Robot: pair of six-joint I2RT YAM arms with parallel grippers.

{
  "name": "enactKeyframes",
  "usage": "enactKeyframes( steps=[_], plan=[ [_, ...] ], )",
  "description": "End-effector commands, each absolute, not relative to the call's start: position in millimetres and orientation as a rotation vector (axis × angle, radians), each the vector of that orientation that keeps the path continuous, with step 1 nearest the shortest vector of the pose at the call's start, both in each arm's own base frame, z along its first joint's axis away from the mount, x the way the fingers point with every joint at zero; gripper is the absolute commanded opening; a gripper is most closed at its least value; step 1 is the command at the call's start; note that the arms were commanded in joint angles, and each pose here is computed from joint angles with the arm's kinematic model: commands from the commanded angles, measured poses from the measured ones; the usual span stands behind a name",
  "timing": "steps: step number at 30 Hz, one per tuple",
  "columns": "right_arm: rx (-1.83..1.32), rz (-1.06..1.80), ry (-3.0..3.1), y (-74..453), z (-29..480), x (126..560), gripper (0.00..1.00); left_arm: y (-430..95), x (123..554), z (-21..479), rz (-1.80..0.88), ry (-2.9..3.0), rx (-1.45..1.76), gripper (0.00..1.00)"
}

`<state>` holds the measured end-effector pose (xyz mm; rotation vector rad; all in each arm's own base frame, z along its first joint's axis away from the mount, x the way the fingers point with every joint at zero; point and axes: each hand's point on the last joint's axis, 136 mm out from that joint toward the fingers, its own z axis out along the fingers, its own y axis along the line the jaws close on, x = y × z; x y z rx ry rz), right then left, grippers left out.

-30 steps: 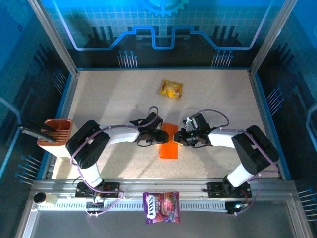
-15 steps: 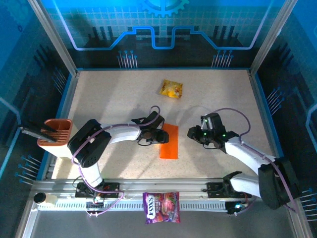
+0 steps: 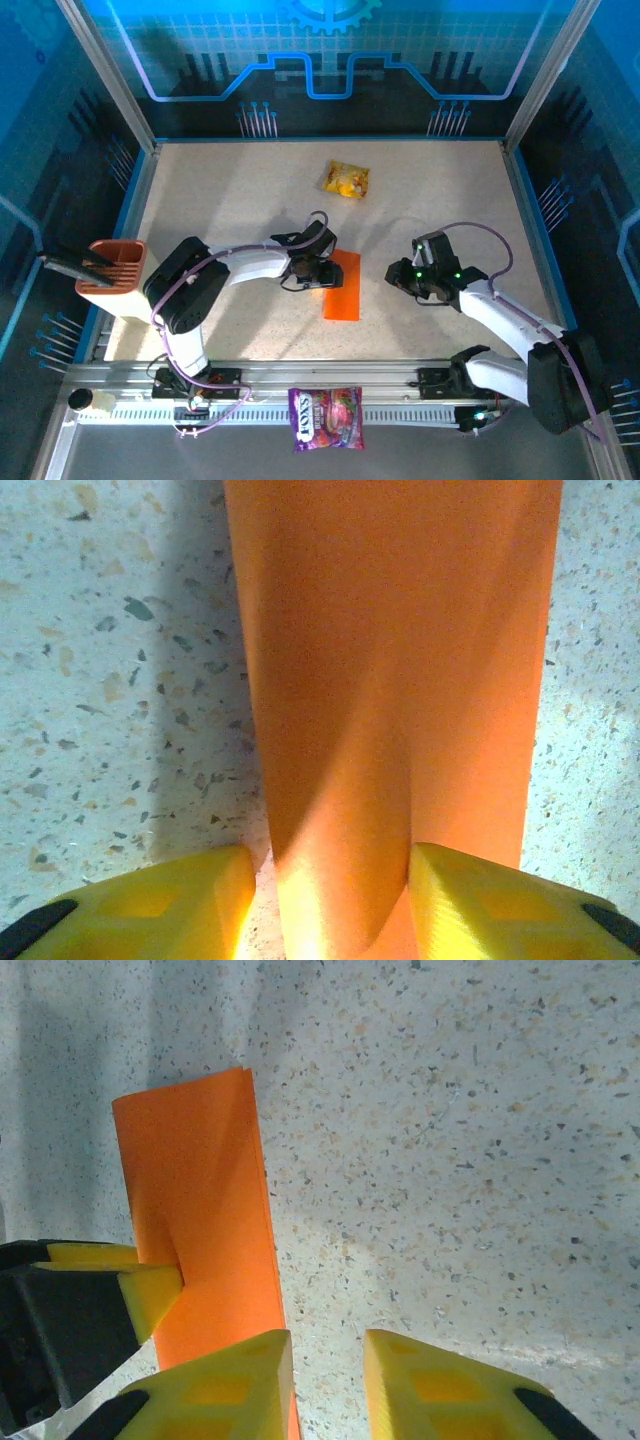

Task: Fold a paper plane with a square sheet of paper (pick it up from the middle)

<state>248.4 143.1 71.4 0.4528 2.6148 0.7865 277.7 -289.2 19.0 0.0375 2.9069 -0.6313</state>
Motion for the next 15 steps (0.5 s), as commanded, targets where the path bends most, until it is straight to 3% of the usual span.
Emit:
enactKeyframes(
  steps=[1,15],
  plan=[
    [0.471,0.752,2.645,137.3,64.5,243.9,0.27,-273.1,276.0,-5.1,-0.486,2.957,0.060,0.50],
    [0.471,0.751,2.655,137.4,63.1,243.1,0.27,-264.4,277.4,-11.9,-0.385,2.976,0.127,0.49]
  ],
)
